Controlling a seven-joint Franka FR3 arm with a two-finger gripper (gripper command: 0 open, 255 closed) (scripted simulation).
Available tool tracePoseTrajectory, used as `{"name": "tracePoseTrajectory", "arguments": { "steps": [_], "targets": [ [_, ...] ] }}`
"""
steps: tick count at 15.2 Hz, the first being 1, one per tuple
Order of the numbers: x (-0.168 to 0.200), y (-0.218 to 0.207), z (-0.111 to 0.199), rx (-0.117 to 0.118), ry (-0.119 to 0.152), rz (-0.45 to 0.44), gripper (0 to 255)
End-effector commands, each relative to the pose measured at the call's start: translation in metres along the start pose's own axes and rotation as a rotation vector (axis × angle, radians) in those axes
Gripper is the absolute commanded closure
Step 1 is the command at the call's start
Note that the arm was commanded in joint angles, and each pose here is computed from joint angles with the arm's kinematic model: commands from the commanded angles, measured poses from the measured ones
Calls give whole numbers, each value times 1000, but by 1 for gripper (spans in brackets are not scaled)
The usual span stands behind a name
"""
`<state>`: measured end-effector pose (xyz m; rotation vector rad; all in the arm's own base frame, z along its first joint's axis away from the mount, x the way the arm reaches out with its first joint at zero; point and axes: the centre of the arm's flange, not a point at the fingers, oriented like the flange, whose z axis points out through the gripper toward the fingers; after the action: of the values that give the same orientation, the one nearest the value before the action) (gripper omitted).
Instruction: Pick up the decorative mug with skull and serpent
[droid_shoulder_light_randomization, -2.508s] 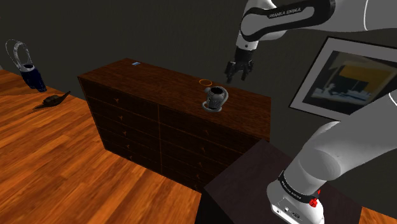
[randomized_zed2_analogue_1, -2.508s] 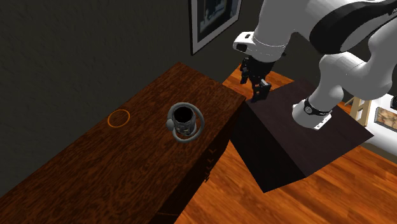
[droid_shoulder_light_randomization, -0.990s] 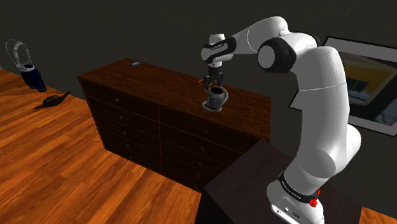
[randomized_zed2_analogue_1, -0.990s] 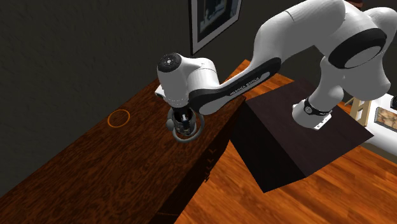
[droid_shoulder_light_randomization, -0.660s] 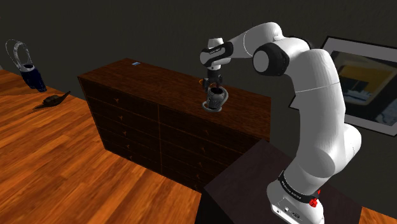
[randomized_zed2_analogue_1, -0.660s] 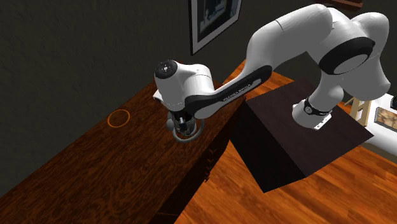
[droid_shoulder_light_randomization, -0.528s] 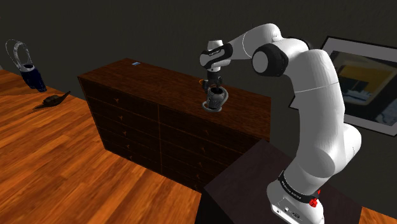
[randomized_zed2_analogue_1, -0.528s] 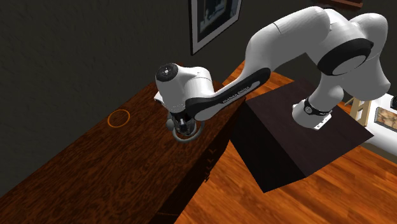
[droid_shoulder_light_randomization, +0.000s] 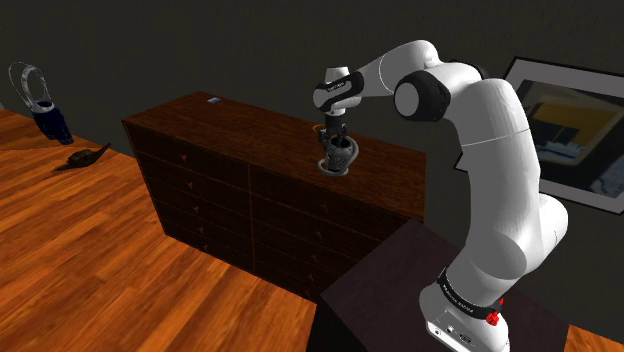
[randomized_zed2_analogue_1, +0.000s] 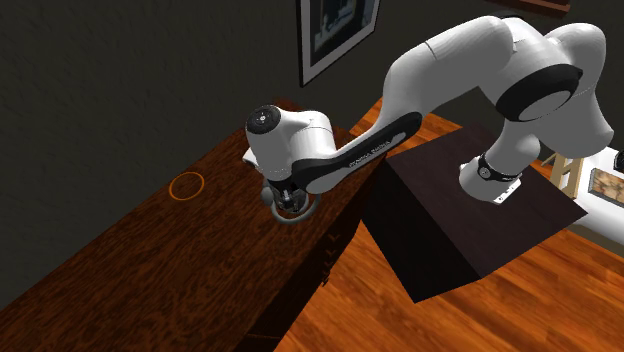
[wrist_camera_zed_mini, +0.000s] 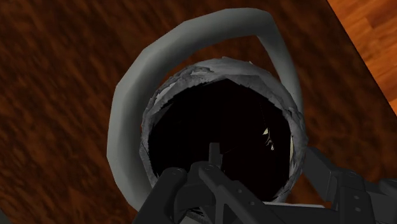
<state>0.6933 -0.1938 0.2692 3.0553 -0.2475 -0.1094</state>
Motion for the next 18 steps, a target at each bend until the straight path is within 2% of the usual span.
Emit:
{"name": "tracePoseTrajectory", "arguments": {
  "steps": [1, 5, 18],
  "targets": [
    [0, 0, 2, 0, -3, 0, 255],
    [-1, 1, 1, 0, -3, 0, 255],
    [-5, 6, -67, 0, -3, 0, 255]
  ]
}}
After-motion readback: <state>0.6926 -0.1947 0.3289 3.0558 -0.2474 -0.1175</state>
